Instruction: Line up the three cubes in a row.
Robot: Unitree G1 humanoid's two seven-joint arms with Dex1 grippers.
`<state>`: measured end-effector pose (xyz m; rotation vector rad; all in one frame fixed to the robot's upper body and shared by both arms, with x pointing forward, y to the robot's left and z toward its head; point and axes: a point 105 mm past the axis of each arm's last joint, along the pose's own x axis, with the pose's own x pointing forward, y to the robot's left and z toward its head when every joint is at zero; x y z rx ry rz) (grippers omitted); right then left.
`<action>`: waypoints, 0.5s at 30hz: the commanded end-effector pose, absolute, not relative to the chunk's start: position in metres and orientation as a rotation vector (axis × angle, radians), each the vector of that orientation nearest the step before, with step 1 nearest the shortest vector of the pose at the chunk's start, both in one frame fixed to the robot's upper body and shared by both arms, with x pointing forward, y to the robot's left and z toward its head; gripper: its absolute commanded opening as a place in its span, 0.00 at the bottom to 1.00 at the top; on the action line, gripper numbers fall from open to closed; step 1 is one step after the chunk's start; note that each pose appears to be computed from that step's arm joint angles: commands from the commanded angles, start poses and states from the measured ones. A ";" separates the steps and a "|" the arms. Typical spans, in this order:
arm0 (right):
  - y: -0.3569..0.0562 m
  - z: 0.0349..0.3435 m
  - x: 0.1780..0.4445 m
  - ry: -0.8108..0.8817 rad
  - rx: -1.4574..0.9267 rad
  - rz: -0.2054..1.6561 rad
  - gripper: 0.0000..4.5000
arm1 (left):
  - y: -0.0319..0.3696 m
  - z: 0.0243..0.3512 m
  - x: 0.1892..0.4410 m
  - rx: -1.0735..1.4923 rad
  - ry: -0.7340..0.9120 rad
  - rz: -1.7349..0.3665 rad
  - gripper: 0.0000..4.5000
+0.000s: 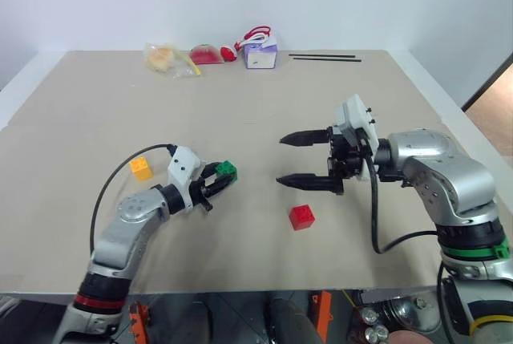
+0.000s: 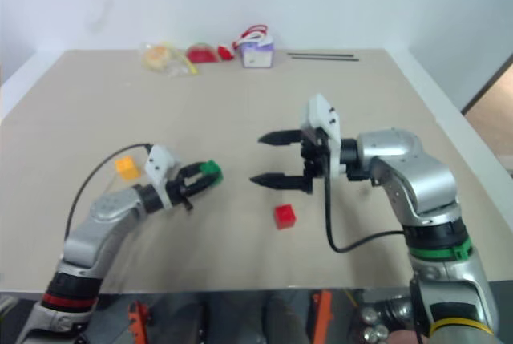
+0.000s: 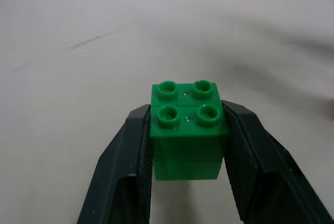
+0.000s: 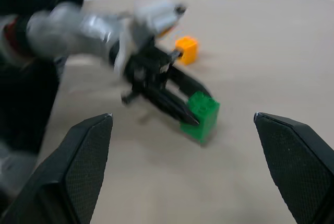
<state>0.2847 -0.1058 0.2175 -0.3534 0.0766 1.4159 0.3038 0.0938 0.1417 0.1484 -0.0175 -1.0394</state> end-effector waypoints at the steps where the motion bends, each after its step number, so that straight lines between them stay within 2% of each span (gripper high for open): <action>1: -0.109 0.222 0.264 0.039 -0.410 1.483 1.00 | 0.086 0.147 0.274 0.220 -0.029 -1.284 0.29; 6: -0.114 0.214 0.258 0.065 -0.414 1.465 1.00 | 0.087 0.132 0.266 0.340 0.002 -1.418 0.29; 15: -0.117 0.214 0.253 0.067 -0.407 1.420 1.00 | 0.065 0.124 0.275 0.357 -0.026 -1.497 0.29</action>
